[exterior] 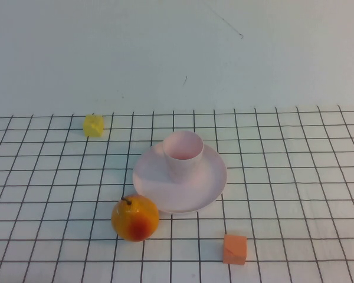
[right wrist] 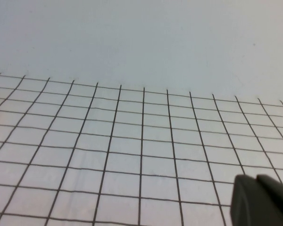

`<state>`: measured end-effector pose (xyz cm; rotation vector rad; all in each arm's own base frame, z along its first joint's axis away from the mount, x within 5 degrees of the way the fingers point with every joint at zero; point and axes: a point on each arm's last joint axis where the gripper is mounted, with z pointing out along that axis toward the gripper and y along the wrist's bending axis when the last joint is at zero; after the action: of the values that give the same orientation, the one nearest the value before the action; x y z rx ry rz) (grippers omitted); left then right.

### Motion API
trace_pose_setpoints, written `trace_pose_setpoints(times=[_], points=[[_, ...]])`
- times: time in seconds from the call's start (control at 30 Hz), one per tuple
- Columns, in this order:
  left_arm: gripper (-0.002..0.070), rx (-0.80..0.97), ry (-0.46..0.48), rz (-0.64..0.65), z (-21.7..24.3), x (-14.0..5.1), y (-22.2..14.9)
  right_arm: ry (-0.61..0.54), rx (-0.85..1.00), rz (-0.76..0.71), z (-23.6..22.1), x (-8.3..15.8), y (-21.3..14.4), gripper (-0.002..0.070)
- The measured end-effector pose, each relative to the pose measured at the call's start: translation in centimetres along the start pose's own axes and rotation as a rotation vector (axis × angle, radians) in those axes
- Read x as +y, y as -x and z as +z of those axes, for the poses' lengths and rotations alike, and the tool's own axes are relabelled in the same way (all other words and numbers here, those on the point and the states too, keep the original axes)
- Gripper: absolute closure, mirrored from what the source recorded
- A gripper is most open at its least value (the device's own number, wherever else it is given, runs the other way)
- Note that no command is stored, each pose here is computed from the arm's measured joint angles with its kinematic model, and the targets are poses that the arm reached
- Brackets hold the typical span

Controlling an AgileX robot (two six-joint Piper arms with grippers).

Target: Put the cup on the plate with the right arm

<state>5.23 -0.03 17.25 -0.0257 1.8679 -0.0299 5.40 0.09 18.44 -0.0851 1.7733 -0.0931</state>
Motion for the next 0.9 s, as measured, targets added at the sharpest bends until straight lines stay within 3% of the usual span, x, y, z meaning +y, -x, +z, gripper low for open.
trace_pose_setpoints(times=[0.47,0.7,0.9], points=[[0.0678,0.0,0.0,0.0,0.0,0.0,0.0,-0.016,-0.001,-0.016,0.2,-0.1,-0.4,0.0678],[0.0678,0.0,0.0,0.0,0.0,0.0,0.0,0.009,0.143,-0.015,0.1,0.1,-1.7,0.0678],[0.0678,0.0,0.0,0.0,0.0,0.0,0.0,0.004,0.157,0.054,0.1,0.1,-1.9,0.0678]])
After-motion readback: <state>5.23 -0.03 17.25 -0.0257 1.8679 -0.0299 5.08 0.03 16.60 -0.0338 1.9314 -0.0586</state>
